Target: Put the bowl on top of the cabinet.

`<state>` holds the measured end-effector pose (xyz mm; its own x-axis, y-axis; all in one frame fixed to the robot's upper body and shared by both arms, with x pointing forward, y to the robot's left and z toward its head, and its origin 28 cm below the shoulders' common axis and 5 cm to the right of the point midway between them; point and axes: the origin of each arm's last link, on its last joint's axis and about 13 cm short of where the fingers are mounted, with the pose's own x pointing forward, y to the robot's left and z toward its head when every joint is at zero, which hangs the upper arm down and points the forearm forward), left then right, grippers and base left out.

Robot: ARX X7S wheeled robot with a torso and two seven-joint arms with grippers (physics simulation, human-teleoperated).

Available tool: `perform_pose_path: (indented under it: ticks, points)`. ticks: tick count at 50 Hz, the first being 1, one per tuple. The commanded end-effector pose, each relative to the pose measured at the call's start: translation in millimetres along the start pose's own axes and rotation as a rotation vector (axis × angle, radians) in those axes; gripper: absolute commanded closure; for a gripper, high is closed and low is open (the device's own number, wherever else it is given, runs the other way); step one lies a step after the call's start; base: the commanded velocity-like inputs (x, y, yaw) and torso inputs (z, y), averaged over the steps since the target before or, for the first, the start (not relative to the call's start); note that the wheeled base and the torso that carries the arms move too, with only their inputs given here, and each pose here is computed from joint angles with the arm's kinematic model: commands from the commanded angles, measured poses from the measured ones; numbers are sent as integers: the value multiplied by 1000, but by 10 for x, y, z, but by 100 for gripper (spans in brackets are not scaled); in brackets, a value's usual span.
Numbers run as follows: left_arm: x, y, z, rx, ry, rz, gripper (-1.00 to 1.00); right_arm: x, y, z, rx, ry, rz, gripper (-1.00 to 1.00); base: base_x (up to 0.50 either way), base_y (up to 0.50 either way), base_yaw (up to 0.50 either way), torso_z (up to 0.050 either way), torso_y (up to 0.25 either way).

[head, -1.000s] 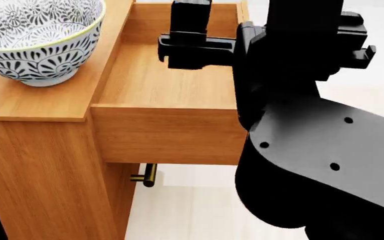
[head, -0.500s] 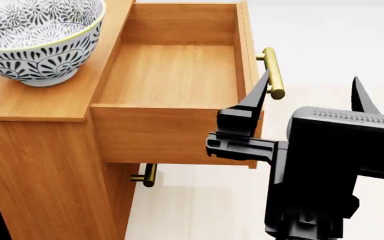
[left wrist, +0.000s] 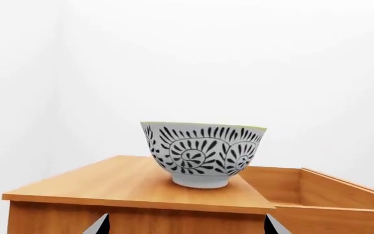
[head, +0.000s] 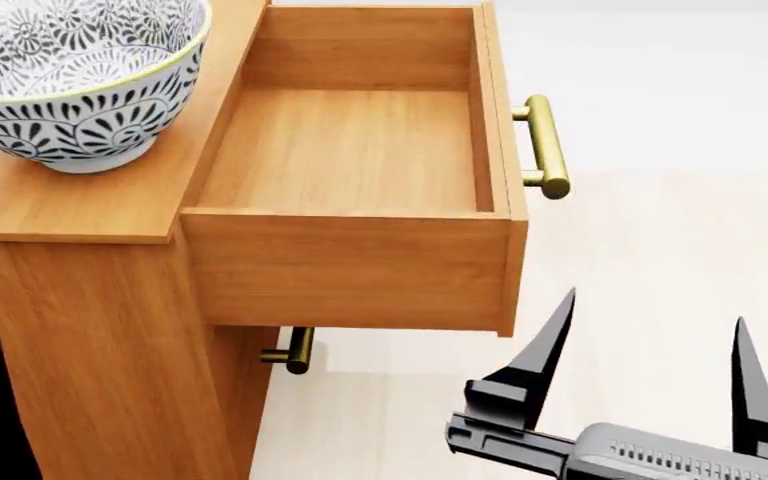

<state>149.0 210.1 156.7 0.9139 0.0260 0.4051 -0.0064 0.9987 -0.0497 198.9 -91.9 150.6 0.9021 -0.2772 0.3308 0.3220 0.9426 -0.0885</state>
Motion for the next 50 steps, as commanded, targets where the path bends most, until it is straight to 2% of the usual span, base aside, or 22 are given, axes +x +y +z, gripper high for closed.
perform_pose_path:
  ticks: [1, 4, 6, 26, 50]
  points:
    - [11, 5, -93, 7, 25, 2, -100, -108, -88, -125, -154, 36, -31, -100, 0, 0, 0, 0, 0]
    - [14, 11, -111, 11, 30, 5, -100, -118, -92, -143, -116, 75, -4, -100, 0, 0, 0, 0, 0]
    - [19, 15, -117, 12, 32, 7, -100, -110, -104, -157, -136, 62, -26, -100, 0, 0, 0, 0, 0]
    - [60, 133, -158, 34, 40, 65, -100, -135, -350, -54, -143, 48, -139, -100, 0, 0, 0, 0, 0]
    - [82, 350, -68, 55, 10, 169, -100, -282, -784, 112, -146, 34, -324, -100, 0, 0, 0, 0, 0]
